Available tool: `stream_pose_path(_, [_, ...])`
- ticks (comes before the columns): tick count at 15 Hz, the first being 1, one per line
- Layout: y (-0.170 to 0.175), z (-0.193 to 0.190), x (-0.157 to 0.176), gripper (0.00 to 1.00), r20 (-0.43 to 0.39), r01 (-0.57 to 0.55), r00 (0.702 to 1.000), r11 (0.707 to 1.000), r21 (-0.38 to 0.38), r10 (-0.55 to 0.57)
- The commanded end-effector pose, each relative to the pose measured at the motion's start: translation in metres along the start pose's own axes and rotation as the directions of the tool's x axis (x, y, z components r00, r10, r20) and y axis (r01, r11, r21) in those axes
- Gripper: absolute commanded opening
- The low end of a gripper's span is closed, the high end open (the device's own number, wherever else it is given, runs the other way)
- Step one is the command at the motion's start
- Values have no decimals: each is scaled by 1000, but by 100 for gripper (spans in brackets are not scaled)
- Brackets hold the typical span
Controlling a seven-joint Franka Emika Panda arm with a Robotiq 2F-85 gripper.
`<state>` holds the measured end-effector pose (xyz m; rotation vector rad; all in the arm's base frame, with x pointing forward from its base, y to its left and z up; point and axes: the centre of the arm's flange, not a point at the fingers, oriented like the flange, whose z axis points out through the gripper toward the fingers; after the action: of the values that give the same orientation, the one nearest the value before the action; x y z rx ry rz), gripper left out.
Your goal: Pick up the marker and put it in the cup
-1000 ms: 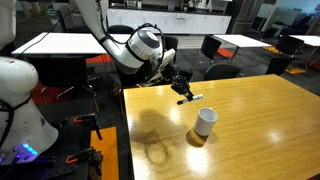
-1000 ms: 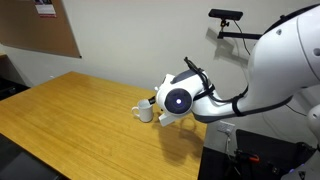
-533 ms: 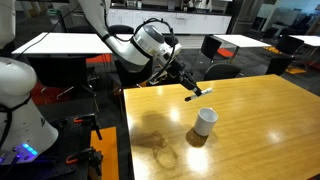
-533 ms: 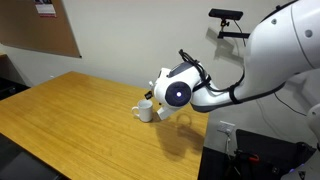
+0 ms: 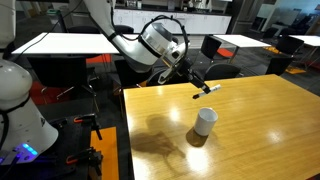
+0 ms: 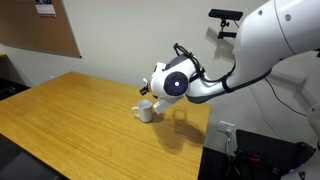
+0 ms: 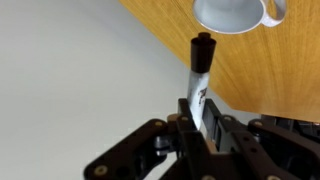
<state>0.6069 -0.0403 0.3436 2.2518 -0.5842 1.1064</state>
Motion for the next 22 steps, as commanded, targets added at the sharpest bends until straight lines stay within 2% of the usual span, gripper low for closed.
stream_pose_path(1, [-9,12,3,5,-16,-4,1000,1000,16,4])
stream_pose_path(16, [-35,50,-12,5,-93,-43,995,995,-88,34])
stream_pose_path(22, [-46,63,-11,5,-133,-87,989,991,-106,73])
